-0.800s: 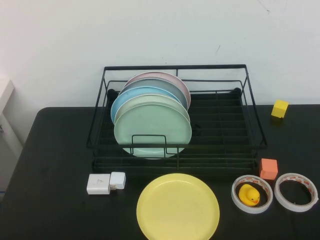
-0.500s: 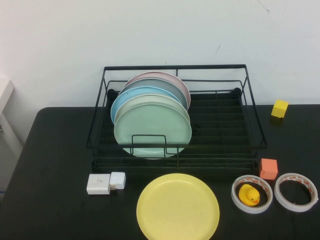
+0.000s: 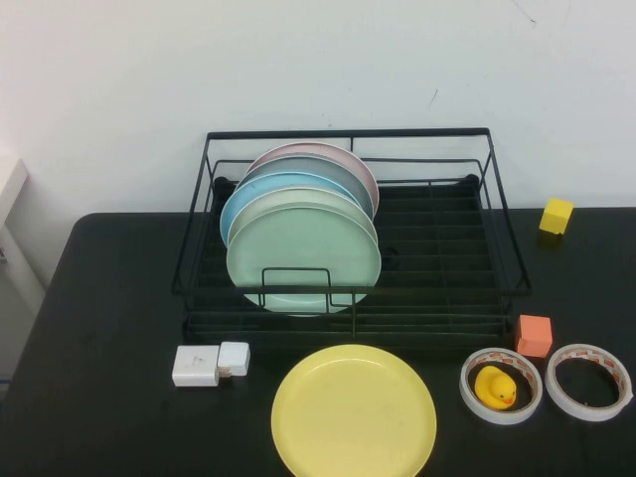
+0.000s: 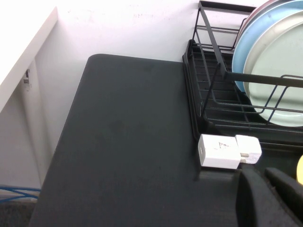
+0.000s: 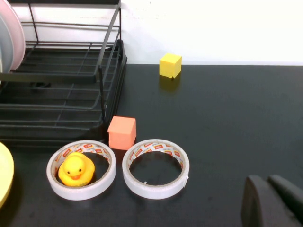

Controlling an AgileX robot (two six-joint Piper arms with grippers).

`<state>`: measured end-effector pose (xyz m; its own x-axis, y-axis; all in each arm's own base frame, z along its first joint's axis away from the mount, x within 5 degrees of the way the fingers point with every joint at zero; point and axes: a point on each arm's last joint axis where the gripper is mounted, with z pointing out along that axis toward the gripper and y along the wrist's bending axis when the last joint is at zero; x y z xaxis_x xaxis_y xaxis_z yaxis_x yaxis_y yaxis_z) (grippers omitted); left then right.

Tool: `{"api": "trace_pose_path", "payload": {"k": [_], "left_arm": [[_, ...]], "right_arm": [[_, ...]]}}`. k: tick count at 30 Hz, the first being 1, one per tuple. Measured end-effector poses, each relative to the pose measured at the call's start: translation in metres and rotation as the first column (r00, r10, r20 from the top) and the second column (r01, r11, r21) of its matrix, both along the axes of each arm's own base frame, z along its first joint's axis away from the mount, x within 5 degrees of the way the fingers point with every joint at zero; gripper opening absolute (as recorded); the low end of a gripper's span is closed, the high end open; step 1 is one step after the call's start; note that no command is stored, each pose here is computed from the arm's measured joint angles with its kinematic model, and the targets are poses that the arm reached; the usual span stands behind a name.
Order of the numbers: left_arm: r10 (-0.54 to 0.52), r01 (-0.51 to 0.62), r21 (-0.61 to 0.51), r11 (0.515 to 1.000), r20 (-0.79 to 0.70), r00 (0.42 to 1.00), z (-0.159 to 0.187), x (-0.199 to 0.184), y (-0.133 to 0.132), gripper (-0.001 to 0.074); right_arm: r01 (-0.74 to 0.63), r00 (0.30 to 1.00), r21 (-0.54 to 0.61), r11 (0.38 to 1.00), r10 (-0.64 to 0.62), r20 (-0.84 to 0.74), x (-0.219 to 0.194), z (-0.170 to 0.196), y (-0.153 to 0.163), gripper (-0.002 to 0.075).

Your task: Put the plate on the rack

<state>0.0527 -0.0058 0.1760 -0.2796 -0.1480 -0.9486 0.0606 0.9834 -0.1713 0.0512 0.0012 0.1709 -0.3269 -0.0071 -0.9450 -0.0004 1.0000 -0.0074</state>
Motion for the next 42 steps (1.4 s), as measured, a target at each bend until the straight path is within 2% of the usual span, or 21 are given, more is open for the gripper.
{"api": "trace_pose_path", "payload": {"k": [31, 35, 39, 42], "left_arm": [[0.0, 0.0, 0.0, 1.0, 0.0, 1.0, 0.0, 0.0, 0.0, -0.0001], [-0.006, 0.005, 0.031, 1.0, 0.006, 1.0, 0.0, 0.0, 0.0, -0.0002], [-0.011, 0.007, 0.05, 0.999, 0.071, 0.997, 0.005, 0.002, 0.0, -0.0001], [-0.012, 0.003, 0.035, 0.999, 0.241, 0.971, 0.021, 0.003, 0.0, -0.0001]], "right_arm": [[0.0, 1.0, 0.0, 1.0, 0.0, 0.0, 0.0, 0.0, 0.0, -0.0002], [0.0, 1.0, 0.0, 1.0, 0.0, 0.0, 0.0, 0.0, 0.0, -0.0002], [0.001, 1.0, -0.007, 1.0, -0.001, 0.03, 0.001, 0.001, 0.0, -0.0002], [0.007, 0.991, -0.037, 0.999, -0.002, 0.136, 0.004, 0.009, -0.001, -0.0002]]}}
